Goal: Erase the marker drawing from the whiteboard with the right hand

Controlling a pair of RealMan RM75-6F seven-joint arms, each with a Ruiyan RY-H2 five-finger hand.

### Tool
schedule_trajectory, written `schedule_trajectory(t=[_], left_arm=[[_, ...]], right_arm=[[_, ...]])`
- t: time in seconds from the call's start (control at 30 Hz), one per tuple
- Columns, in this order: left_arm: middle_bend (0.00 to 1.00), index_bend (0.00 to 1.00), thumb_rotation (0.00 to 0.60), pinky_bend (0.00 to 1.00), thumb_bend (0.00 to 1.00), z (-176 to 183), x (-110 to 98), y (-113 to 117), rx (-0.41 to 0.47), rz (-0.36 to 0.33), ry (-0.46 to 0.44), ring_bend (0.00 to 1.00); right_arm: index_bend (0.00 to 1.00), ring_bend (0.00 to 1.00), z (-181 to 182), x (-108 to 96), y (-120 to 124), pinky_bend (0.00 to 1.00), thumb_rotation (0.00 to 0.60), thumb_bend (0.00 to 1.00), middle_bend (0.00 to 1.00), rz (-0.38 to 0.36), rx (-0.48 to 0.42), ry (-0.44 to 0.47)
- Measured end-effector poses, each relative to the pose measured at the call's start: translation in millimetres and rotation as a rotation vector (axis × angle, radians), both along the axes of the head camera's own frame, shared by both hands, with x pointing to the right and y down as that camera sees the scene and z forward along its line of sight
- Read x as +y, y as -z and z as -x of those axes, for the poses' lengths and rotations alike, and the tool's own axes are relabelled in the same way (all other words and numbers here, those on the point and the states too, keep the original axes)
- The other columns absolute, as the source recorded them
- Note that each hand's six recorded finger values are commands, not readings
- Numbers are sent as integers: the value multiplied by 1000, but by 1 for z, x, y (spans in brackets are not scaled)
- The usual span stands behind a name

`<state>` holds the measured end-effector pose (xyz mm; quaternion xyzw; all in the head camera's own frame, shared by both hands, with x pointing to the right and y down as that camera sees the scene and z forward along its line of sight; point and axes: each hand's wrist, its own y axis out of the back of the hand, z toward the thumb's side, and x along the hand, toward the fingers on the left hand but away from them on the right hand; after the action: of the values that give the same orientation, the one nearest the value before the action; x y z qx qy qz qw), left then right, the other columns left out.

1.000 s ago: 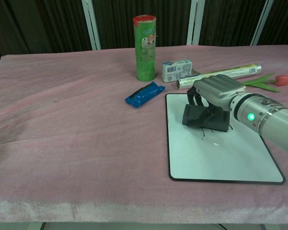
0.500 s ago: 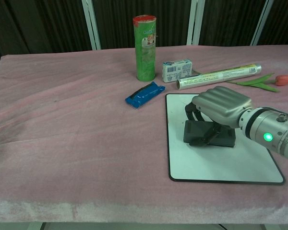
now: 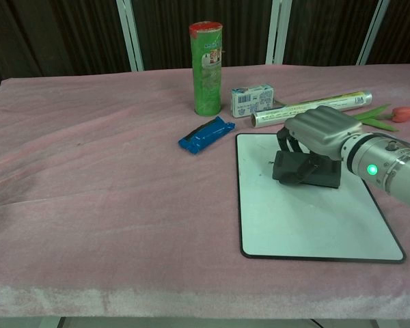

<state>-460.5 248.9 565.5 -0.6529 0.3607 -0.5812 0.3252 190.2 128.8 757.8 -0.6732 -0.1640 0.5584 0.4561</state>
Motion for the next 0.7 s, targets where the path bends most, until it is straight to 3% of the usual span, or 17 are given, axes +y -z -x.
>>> schedule_trajectory(t=[0.37,0.7], left_arm=[[0,0,600,162,400,1,-2,0,-4,-6,8,0],[0,0,600,162,402,-1,-1,0,-3,-5,-2,0]], right_arm=[[978,757,17,-29,-17,790,600,490,770,-17,48,-46],[978,757,24,-19,-11,790,600,490,770,-8,6,-10]])
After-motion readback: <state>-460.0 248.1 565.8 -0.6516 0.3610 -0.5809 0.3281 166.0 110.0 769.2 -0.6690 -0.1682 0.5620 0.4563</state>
